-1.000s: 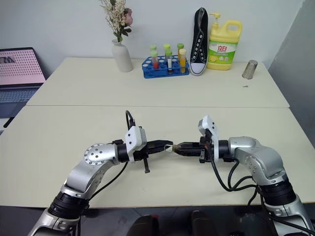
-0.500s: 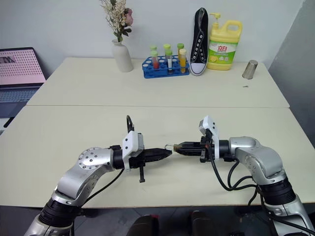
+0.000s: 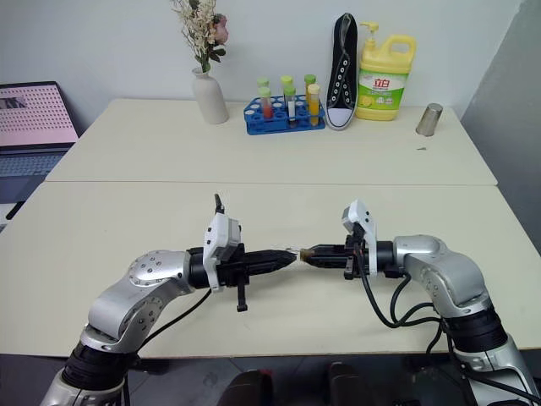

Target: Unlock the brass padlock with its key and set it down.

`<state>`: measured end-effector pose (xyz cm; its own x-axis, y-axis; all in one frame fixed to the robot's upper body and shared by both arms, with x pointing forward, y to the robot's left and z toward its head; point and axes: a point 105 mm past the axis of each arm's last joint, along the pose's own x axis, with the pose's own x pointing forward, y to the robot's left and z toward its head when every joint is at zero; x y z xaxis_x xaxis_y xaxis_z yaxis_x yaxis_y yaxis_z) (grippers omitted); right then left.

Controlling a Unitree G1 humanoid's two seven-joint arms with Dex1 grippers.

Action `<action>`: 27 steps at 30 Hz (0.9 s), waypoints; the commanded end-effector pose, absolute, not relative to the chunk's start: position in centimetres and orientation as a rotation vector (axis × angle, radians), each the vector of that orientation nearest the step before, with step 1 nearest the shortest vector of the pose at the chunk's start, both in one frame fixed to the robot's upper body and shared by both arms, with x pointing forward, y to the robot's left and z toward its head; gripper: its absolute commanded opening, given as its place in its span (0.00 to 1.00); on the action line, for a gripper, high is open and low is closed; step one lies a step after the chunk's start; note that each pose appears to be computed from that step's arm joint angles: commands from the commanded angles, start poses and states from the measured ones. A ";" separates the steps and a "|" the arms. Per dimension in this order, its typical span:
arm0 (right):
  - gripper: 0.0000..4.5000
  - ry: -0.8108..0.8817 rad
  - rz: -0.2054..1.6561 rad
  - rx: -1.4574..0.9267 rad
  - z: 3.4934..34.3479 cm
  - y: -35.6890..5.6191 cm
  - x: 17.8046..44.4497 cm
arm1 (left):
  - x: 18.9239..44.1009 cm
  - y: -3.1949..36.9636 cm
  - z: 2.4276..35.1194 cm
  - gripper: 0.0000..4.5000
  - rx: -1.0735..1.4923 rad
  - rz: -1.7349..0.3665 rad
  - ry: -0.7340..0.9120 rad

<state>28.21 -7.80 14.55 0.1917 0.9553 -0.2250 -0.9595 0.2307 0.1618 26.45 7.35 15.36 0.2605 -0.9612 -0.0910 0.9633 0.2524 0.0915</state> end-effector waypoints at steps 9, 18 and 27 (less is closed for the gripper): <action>0.03 0.257 1.386 -0.038 15.5 -7.4 27.7 | 27.3 7.3 17.2 0.00 0.149 -1.268 -0.073; 0.03 0.257 1.379 -0.038 15.4 -7.4 27.8 | 26.7 7.3 17.3 0.00 0.183 -1.288 -0.086; 0.03 0.408 1.325 0.080 14.3 -8.1 28.4 | 25.8 11.6 14.5 0.26 0.900 -1.300 -0.220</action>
<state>28.30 -8.18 13.40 0.1902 0.9467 -0.2601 -0.9264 0.2607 0.2716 26.25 11.81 14.38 0.3153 -0.8888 -0.3325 0.7947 0.0558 0.6044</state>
